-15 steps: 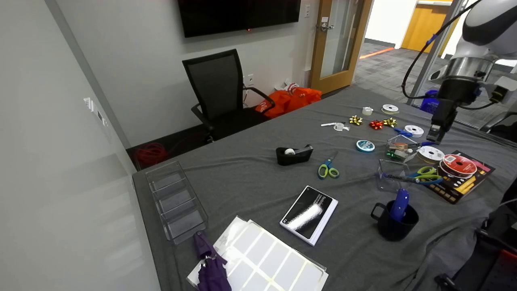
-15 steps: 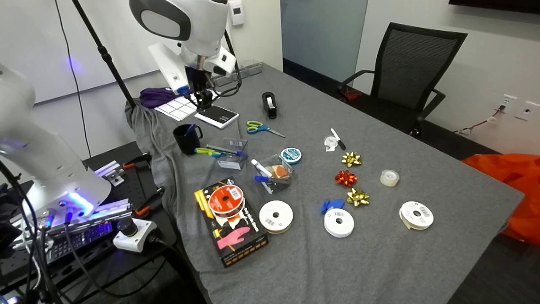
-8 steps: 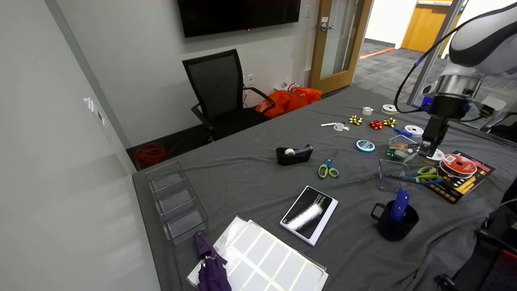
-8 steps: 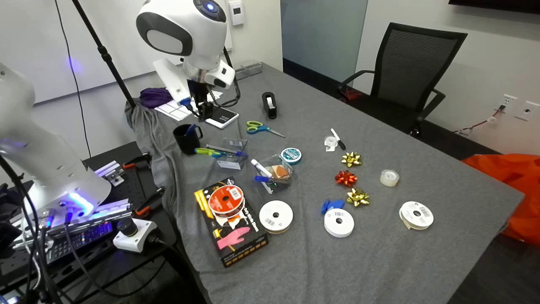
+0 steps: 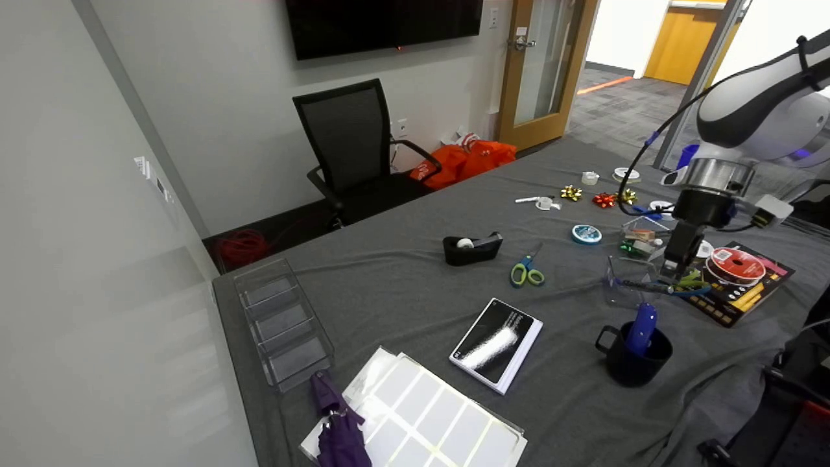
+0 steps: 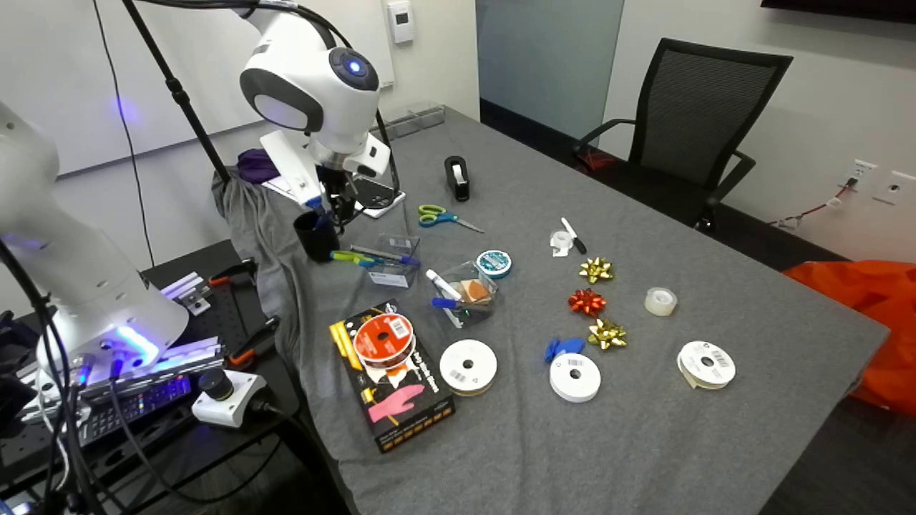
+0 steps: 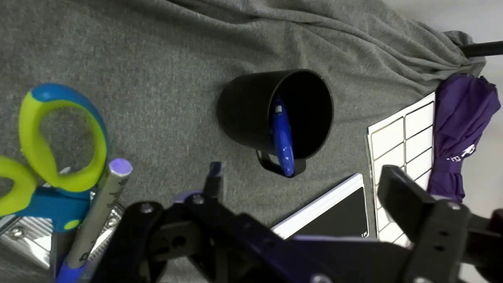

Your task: Take the blue object out of the black cup

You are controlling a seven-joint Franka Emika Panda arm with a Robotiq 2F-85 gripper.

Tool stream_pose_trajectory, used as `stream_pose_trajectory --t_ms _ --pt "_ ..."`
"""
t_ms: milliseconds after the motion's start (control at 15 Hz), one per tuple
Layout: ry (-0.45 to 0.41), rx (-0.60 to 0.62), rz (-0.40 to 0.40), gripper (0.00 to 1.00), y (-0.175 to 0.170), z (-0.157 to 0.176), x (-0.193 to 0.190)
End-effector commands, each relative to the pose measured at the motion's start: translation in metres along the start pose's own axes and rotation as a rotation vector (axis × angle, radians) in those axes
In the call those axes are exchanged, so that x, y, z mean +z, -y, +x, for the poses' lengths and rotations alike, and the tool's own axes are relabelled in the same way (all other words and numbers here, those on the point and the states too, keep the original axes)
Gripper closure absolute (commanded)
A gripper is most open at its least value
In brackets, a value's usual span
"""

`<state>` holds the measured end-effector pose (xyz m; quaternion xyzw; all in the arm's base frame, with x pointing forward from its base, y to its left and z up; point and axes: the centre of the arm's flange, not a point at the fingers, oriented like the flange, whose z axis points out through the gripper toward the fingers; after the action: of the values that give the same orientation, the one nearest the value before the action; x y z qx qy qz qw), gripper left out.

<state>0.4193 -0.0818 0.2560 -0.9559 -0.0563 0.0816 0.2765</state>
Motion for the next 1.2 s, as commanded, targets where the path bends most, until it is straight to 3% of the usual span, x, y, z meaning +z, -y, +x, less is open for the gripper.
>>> stream_pose_trajectory --t_ms 0,800,867,933,1133 --pt "-0.029 -0.03 0.026 0.0 -0.006 0.001 0.03" --pt "-0.043 -0.047 0.068 0.0 -0.017 0.005 0.059" --pt "-0.042 -0.048 0.067 0.17 -0.018 0.005 0.06" --pt "-0.04 -0.049 0.066 0.27 -0.018 0.005 0.06" --pt "-0.038 -0.05 0.065 0.49 -0.019 0.005 0.06"
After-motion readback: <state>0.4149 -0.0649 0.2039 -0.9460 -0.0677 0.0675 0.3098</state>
